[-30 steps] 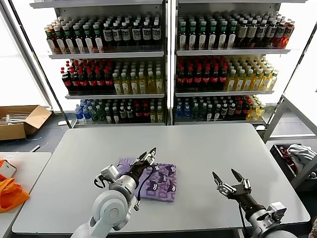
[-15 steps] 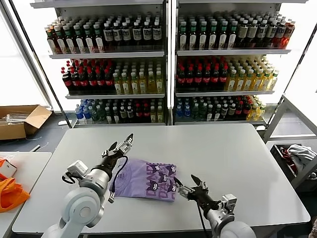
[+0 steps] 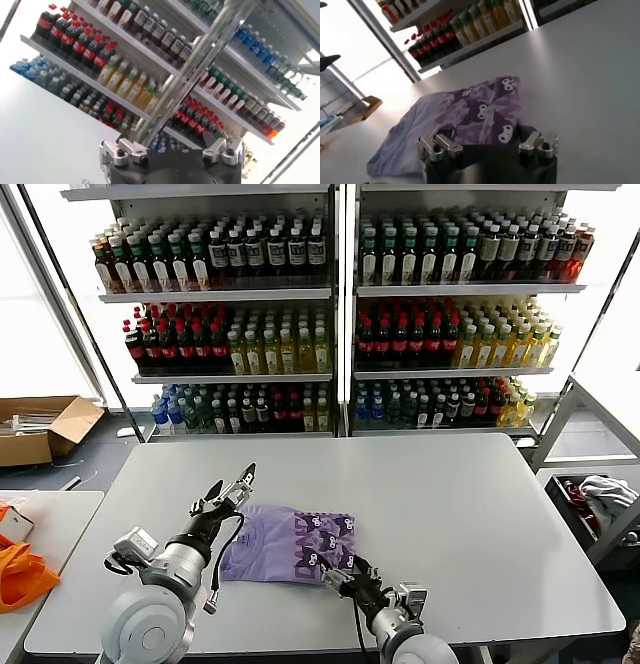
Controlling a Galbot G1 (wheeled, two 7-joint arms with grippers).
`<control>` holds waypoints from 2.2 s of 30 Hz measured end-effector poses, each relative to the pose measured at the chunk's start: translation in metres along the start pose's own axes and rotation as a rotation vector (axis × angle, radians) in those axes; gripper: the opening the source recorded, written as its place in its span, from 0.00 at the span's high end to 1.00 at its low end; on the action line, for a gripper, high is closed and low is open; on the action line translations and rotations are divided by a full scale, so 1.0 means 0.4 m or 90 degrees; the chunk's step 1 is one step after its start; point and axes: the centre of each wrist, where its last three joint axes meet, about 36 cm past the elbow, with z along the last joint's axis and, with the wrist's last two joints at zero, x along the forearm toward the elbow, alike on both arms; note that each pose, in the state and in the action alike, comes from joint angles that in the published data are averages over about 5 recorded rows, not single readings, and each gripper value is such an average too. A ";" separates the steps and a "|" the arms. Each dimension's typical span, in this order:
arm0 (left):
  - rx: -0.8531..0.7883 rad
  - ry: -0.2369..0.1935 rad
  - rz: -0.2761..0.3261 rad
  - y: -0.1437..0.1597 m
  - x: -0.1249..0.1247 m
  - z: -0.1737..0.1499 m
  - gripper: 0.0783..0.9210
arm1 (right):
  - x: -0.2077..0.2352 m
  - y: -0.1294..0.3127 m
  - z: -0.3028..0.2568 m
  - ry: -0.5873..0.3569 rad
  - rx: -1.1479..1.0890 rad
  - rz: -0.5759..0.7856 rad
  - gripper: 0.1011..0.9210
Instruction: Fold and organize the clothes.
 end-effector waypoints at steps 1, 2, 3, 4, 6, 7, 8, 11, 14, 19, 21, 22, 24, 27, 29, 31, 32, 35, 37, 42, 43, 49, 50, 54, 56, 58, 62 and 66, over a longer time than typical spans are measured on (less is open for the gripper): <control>0.000 0.000 0.000 0.000 0.004 0.002 0.12 | -0.005 0.004 0.001 0.000 -0.003 0.005 0.15; 0.000 0.001 -0.001 0.000 0.007 0.003 0.12 | -0.009 0.007 0.002 0.001 -0.006 0.009 0.16; 0.001 0.001 -0.001 0.001 0.011 0.004 0.12 | -0.014 0.010 0.003 0.002 -0.008 0.011 0.19; 0.000 0.001 -0.002 0.001 0.014 0.004 0.12 | -0.017 0.013 0.004 0.003 -0.009 0.013 0.23; 0.000 0.001 -0.004 0.003 0.020 0.005 0.12 | -0.023 0.017 0.004 0.006 -0.010 0.015 0.29; -0.001 0.001 -0.005 0.004 0.022 0.004 0.12 | -0.025 0.018 0.003 0.008 -0.009 0.015 0.33; -0.002 0.002 -0.006 0.005 0.025 0.004 0.12 | -0.026 0.018 0.002 0.010 -0.006 0.015 0.36; -0.004 0.002 -0.011 0.011 0.030 0.004 0.12 | -0.027 0.012 -0.006 0.020 0.010 0.012 0.47; -0.003 0.003 -0.016 0.016 0.031 0.006 0.12 | -0.024 0.000 -0.019 0.030 0.035 0.012 0.57; 0.001 0.006 -0.021 0.019 0.034 0.013 0.12 | -0.012 -0.026 -0.043 0.043 0.067 0.012 0.75; 0.001 0.005 -0.022 0.021 0.035 0.012 0.12 | -0.002 -0.039 -0.055 0.046 0.079 0.012 0.82; 0.000 0.004 -0.022 0.023 0.036 0.010 0.12 | 0.003 -0.047 -0.061 0.047 0.086 0.013 0.86; -0.002 0.002 -0.023 0.026 0.036 0.006 0.12 | 0.013 -0.067 -0.073 0.049 0.100 0.015 0.92; -0.004 0.000 -0.025 0.031 0.037 0.001 0.12 | 0.030 -0.107 -0.092 0.050 0.121 0.022 0.98; -0.004 0.000 -0.027 0.034 0.039 0.000 0.12 | 0.043 -0.138 -0.108 0.050 0.135 0.028 0.99; -0.001 0.001 -0.028 0.036 0.040 0.001 0.12 | 0.055 -0.168 -0.126 0.047 0.149 0.036 0.99; 0.000 0.001 -0.028 0.036 0.041 0.002 0.12 | 0.060 -0.181 -0.136 0.044 0.156 0.039 0.99; 0.002 0.002 -0.027 0.036 0.041 0.005 0.12 | 0.076 -0.211 -0.162 0.034 0.174 0.049 0.94; 0.002 0.002 -0.026 0.036 0.042 0.006 0.12 | 0.088 -0.223 -0.177 0.026 0.186 0.057 0.89; -0.003 -0.002 -0.023 0.037 0.050 0.001 0.12 | 0.122 -0.240 -0.226 -0.017 0.220 0.089 0.71; -0.004 -0.003 -0.022 0.037 0.052 0.001 0.12 | 0.128 -0.241 -0.238 -0.028 0.225 0.095 0.68; -0.009 -0.007 -0.019 0.041 0.062 0.008 0.12 | 0.133 -0.218 -0.289 -0.093 0.243 0.108 0.47; -0.010 -0.007 -0.018 0.041 0.064 0.009 0.12 | 0.126 -0.207 -0.292 -0.101 0.243 0.104 0.42; -0.020 -0.007 -0.010 0.041 0.070 0.006 0.12 | 0.075 -0.144 -0.287 -0.121 0.239 0.074 0.29; -0.028 -0.006 -0.005 0.041 0.072 0.002 0.12 | 0.040 -0.110 -0.274 -0.121 0.234 0.057 0.22; -0.038 -0.006 0.001 0.044 0.072 -0.004 0.12 | 0.002 -0.075 -0.257 -0.113 0.229 0.040 0.17; -0.067 -0.004 0.012 0.059 0.066 -0.017 0.12 | -0.064 -0.013 -0.212 -0.084 0.220 0.016 0.12; -0.094 -0.006 0.020 0.077 0.060 -0.030 0.12 | -0.112 0.032 -0.154 -0.046 0.212 0.011 0.12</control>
